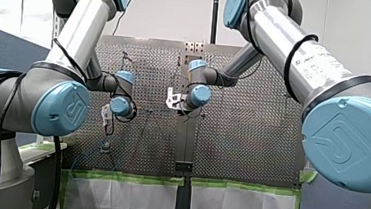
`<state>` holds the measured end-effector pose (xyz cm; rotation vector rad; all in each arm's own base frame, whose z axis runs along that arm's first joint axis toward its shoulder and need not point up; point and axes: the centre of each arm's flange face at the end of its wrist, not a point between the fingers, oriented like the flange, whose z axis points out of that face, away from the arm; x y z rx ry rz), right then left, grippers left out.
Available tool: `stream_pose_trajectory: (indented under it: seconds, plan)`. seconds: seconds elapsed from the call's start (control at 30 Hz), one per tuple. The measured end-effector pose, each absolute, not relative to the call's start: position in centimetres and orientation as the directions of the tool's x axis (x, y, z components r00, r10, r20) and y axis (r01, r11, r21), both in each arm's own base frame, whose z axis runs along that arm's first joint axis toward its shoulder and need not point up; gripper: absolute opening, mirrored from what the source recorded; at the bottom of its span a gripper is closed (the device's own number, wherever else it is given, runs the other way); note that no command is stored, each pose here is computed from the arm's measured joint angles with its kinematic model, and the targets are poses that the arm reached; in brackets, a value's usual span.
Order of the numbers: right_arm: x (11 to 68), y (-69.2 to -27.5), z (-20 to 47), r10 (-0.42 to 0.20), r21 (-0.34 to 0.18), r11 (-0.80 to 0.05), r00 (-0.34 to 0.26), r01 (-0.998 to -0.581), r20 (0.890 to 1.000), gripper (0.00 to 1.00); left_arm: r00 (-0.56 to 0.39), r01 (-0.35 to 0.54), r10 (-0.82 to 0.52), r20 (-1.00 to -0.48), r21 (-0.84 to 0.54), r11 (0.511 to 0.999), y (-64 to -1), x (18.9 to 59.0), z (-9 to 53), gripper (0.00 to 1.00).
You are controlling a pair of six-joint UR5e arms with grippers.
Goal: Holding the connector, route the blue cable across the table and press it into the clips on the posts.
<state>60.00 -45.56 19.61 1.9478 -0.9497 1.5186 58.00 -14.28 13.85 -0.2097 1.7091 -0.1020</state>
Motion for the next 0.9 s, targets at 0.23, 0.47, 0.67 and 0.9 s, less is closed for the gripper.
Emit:
stream_pose_trajectory:
  seconds: [0.23, 0.47, 0.67, 0.9]
  plan:
    - [59.8, -45.7, 19.6, -0.227, -0.037, -0.636, 0.141, -0.771, 0.964, 0.0, -0.188, -0.091, -0.188, -0.964, -0.174, 0.981, -14.6, 57.3, 13.4, 1.0]
    - [59.6, -45.9, 19.5, -0.229, -0.037, -0.633, 0.141, -0.773, 0.963, 0.0, -0.245, -0.101, -0.184, -0.952, -0.164, 0.981, -14.7, 56.5, 13.0, 1.0]
    - [59.3, -46.3, 19.5, -0.231, -0.038, -0.628, 0.139, -0.777, 0.963, 0.0, -0.298, -0.094, -0.177, -0.938, -0.156, 0.983, -15.5, 54.9, 13.1, 1.0]
    - [59.1, -46.6, 19.5, -0.233, -0.04, -0.624, 0.137, -0.781, 0.963, 0.0, -0.329, -0.087, -0.177, -0.927, -0.157, 0.984, -16.1, 52.0, 14.1, 1.0]
